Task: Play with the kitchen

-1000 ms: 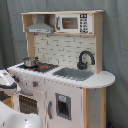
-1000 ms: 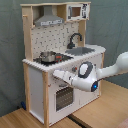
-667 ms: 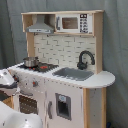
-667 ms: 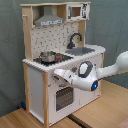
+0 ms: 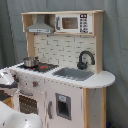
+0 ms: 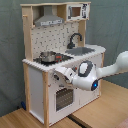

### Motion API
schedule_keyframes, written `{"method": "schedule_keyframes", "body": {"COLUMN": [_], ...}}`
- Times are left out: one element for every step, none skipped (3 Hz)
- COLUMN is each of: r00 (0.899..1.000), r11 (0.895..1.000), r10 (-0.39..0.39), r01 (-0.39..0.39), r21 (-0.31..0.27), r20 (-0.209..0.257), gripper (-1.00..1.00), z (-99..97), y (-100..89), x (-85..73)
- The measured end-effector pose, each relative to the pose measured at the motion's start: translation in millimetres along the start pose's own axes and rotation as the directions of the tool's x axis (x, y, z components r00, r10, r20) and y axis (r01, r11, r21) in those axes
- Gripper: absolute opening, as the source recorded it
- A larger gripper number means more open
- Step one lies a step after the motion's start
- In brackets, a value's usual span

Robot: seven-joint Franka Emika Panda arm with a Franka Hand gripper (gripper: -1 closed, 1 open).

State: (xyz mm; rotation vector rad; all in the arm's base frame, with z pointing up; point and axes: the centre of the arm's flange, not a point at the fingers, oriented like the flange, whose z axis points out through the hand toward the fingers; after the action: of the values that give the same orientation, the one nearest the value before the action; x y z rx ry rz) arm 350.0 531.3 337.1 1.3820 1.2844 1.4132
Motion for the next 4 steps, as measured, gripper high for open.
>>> {"method": "schedule_keyframes", "body": {"r00": [1.000, 1.000, 0.993, 0.970], "r11": [1.000, 1.000, 0.995, 0.974], "r10": [0.014, 0.015, -0.097, -0.224], "r01": [-0.014, -0.014, 0.099, 0.224], "r21": [0.018, 0.020, 0.010, -0.011], "r20": [-0.010, -0.011, -0.073, -0.099], "gripper": [-1.00, 1.00, 1.00, 1.00], "z": [-3.5, -3.9, -24.7, -31.9], "y": [-4.7, -5.2, -2.0, -2.1], "x": [2.2, 2.5, 15.6, 20.0]}}
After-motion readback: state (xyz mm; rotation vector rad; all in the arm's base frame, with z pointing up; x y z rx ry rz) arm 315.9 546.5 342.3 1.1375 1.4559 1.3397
